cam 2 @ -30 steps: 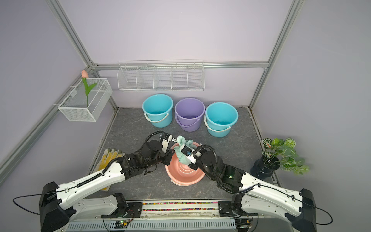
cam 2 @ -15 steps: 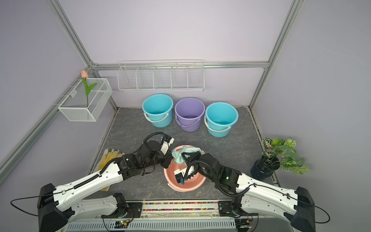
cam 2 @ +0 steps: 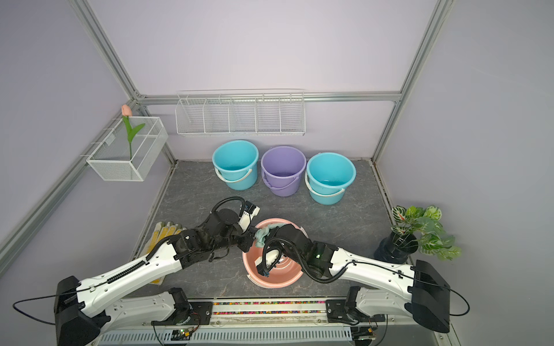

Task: Wipe the inside of the bucket with a cloth
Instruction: Wipe the dirt from the inside of the bucket.

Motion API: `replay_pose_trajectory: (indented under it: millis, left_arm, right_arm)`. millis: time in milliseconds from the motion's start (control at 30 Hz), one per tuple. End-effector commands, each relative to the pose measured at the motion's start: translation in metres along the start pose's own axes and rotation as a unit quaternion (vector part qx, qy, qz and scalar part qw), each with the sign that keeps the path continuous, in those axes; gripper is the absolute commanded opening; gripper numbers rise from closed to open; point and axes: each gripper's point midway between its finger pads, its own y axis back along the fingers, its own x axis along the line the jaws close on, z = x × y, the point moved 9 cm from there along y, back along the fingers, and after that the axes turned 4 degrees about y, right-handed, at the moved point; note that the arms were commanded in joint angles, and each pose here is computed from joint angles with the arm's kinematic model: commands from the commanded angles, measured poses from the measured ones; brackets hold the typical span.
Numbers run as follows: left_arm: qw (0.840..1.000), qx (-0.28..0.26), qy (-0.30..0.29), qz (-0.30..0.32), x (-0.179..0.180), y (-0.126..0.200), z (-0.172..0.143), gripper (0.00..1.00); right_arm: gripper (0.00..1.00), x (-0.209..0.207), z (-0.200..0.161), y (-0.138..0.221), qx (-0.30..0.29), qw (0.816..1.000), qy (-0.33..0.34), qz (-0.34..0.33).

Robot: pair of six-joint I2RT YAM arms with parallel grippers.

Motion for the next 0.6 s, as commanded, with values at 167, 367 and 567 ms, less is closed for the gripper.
replay_pose_trajectory:
  millis: [167, 367, 567]
  left_arm:
    - [0.998, -0.002, -0.026, -0.06, -0.015, 0.012, 0.006, 0.0]
    - [0.998, -0.003, -0.027, -0.062, -0.015, 0.013, 0.004, 0.0]
    - [0.997, -0.008, -0.027, -0.065, -0.015, 0.014, 0.003, 0.0]
  right_arm:
    - [0.07, 0.013, -0.002, -0.035, -0.02, 0.998, 0.003, 0.053]
    - [0.07, 0.036, 0.003, -0.06, -0.041, 0.994, -0.018, 0.098]
    - [0.07, 0.058, 0.011, -0.078, -0.058, 0.988, -0.047, 0.137]
